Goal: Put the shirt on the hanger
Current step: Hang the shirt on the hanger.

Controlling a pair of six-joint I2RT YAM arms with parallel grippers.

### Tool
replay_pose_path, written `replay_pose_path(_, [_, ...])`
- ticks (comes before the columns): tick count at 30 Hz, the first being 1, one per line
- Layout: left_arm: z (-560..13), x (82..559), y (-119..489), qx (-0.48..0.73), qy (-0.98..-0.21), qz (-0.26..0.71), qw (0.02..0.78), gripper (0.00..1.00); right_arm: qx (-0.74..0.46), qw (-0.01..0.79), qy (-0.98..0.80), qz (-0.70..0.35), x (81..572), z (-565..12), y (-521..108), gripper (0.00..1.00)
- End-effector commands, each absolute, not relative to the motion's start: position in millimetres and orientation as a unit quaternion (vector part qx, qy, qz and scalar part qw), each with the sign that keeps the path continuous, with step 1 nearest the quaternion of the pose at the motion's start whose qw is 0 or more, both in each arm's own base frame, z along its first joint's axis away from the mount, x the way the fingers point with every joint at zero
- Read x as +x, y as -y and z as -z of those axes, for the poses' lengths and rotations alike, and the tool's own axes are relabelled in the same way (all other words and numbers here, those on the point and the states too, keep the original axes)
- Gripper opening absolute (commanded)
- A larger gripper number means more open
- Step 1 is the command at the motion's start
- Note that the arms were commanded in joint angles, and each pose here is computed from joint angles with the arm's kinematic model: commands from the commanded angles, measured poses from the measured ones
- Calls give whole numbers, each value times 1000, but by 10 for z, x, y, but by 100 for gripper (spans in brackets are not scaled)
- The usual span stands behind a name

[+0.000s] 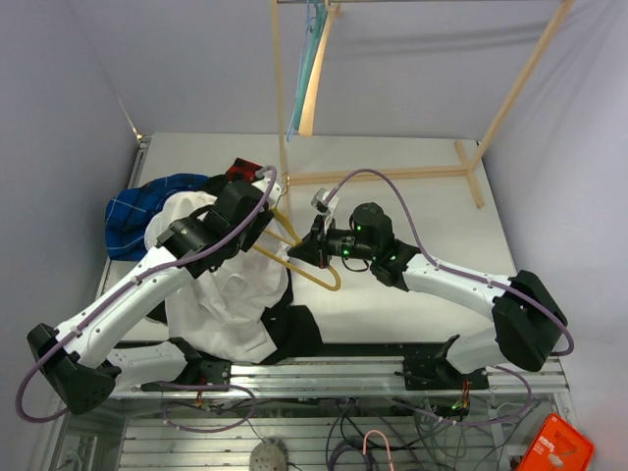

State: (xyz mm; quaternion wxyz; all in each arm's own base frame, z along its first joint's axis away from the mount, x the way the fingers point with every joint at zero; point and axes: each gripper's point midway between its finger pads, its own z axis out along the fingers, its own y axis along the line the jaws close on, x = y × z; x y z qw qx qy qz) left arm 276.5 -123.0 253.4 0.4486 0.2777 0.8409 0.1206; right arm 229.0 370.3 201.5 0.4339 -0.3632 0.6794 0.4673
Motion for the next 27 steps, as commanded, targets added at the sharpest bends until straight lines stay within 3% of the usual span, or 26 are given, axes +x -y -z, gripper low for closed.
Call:
replay_pose_path(1, [-2593, 2789, 1237, 274, -833, -123, 464, 65, -359, 473, -648, -477, 2373, -2331, -3777, 0])
replay_pose_path(5, [-2591, 2792, 1292, 278, -835, -111, 461, 38, -355, 477, -649, -474, 2384, -2333, -3759, 0])
replay_pose_path(10, [-2605, 2808, 1338, 284, -834, -105, 461, 38, -357, 472, -650, -477, 2364, -2307, -3757, 0])
replay_pose_path(11, [-2595, 2805, 1343, 287, -834, -104, 459, 34, -357, 472, -648, -479, 2354, -2312, -3758, 0])
replay_pose_path(13, [-2609, 2799, 1361, 293, -833, -100, 458, 12, -359, 469, -647, -482, 2338, -2312, -3761, 0])
replay_pose_path(14, [-2637, 2793, 1380, 296, -832, -94, 460, 8, -361, 466, -647, -483, 2332, -2307, -3769, 0])
replay_pose_path(27, [-3069, 2781, 1588, 327, -814, -50, 477, 7, -432, 364, -624, -539, 1951, -2078, -4030, 0])
